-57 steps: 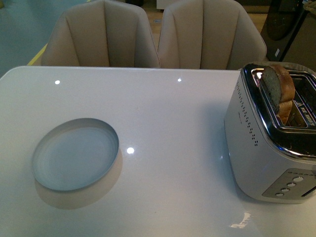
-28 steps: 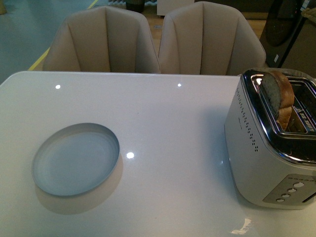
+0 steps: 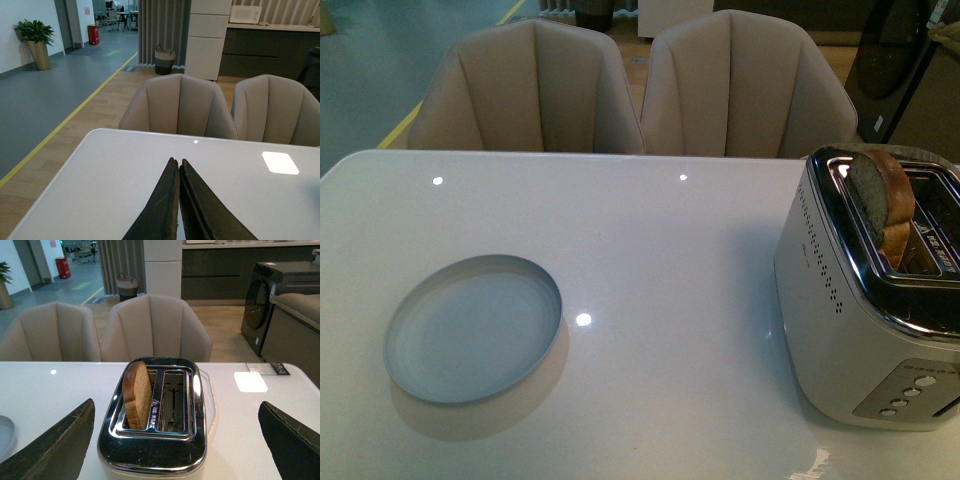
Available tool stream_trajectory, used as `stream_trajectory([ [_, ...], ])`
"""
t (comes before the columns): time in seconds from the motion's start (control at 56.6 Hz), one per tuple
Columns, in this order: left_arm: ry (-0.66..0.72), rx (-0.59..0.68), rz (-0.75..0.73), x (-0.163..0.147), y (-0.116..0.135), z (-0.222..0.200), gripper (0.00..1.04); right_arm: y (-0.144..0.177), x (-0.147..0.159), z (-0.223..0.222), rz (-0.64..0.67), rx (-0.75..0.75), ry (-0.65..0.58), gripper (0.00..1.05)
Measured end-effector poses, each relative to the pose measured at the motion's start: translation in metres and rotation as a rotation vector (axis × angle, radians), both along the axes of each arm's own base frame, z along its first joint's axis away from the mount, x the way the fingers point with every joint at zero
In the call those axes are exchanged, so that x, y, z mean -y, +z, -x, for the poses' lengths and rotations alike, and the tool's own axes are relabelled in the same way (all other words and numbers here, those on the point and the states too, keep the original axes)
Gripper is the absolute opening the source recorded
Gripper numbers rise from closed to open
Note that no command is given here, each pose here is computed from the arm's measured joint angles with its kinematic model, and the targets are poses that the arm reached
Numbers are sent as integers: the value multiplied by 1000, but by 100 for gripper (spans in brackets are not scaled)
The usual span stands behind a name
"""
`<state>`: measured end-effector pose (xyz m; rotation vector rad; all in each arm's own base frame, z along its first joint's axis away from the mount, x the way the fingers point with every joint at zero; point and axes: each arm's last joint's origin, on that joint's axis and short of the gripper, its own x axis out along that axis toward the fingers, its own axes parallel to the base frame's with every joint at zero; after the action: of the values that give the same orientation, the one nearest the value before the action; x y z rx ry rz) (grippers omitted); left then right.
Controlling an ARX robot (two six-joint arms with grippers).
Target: Left arm holds plate, right arm toasts bread
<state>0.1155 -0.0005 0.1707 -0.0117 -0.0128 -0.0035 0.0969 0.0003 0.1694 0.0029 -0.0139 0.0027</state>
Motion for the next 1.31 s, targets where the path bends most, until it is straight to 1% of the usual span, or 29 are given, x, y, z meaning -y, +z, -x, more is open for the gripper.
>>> stream_trajectory([
  [0.353, 0, 0, 0, 0, 0, 7, 3, 0, 0, 0, 0, 0, 0, 96],
  [0.424, -1, -33, -1, 0, -5, 13, 3, 0, 0, 0, 0, 0, 0, 96],
  [0.53, -1, -6, 0, 0, -3, 18, 3, 0, 0, 0, 0, 0, 0, 96],
  [0.901, 0, -5, 0, 0, -3, 18, 3, 0, 0, 0, 0, 0, 0, 96],
  [0.936, 0, -5, 0, 0, -3, 18, 7, 0, 0, 0, 0, 0, 0, 96],
  [0.989, 0, -5, 0, 0, -3, 18, 18, 0, 0, 0, 0, 0, 0, 96],
  [1.007, 0, -5, 0, 0, -3, 18, 20, 0, 0, 0, 0, 0, 0, 96],
  [1.06, -1, -5, 0, 0, -3, 18, 30, 0, 0, 0, 0, 0, 0, 96],
  [1.077, -1, -5, 0, 0, -3, 18, 32, 0, 0, 0, 0, 0, 0, 96],
  [1.148, -1, -5, 0, 0, -3, 18, 46, 0, 0, 0, 0, 0, 0, 96],
  [1.166, 0, -5, 0, 0, -3, 18, 48, 0, 0, 0, 0, 0, 0, 96],
  [1.219, 0, -5, 0, 0, -3, 18, 59, 0, 0, 0, 0, 0, 0, 96],
  [1.236, -1, -5, 0, 0, -3, 18, 61, 0, 0, 0, 0, 0, 0, 96],
  [1.307, -1, -5, 0, 0, -3, 18, 75, 0, 0, 0, 0, 0, 0, 96],
])
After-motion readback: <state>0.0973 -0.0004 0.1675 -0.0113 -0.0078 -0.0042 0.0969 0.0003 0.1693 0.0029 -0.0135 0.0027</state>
